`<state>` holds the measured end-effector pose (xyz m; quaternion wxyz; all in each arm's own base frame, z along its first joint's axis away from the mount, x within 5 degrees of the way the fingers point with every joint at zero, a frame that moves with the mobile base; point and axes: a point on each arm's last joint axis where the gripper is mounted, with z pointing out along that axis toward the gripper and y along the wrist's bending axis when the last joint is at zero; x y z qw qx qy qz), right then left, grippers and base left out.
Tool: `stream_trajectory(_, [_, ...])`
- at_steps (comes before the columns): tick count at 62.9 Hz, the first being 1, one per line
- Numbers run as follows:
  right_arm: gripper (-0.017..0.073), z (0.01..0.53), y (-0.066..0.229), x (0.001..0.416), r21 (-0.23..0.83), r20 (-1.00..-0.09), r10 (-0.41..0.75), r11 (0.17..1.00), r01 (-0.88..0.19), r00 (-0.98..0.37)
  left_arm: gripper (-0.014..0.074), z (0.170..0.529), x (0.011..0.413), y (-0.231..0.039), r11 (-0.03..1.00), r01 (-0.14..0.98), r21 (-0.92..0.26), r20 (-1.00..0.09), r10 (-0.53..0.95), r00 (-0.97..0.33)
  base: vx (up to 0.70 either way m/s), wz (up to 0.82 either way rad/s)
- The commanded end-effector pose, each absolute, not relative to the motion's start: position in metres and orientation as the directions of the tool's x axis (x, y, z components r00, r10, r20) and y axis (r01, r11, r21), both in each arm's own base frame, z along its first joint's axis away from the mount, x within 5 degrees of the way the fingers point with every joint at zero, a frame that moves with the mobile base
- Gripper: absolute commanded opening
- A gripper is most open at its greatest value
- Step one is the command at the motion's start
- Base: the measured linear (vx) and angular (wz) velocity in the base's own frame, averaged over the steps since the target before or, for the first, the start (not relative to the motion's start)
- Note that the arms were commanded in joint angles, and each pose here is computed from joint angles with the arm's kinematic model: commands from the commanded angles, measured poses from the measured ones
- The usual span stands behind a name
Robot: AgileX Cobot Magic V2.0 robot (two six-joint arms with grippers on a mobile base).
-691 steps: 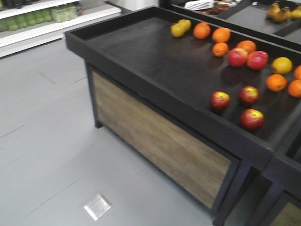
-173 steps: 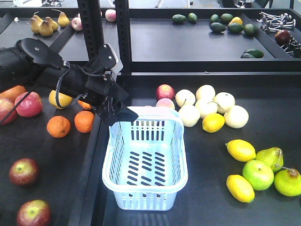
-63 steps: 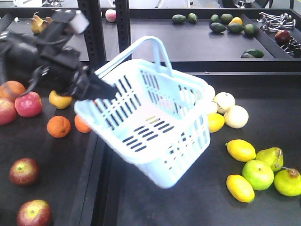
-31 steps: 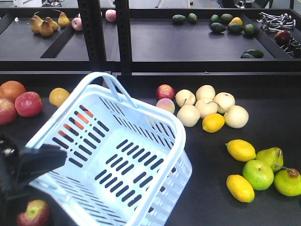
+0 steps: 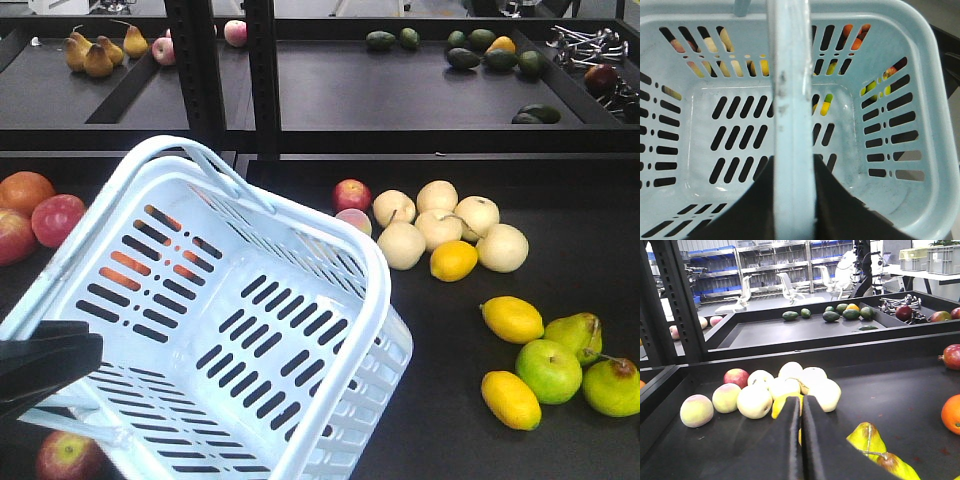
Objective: Pick three apples into basket with both arms
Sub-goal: 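Hold the basket in the left gripper while the base turns away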
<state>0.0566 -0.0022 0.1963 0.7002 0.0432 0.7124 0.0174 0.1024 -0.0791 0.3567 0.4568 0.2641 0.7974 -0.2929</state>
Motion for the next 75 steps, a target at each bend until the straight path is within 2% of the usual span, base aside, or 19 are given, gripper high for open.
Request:
stream_trajectory(1, [-0.0004, 0.1997, -0.0022, 0.056, 0.07, -0.996, 0.068, 0.997, 0.035, 0.061, -0.0007, 0.3726, 0.1034, -0.0793, 0.693, 0.673, -0.257, -0.916, 0.048, -0.399, 0.0, 0.0])
stream_trajectory(75, [-0.0004, 0.1998, -0.0022, 0.056, 0.07, -0.996, 0.068, 0.997, 0.035, 0.062, -0.0008, 0.3725, 0.1037, -0.0793, 0.694, 0.673, -0.257, -0.915, 0.048, -0.399, -0.01, 0.02])
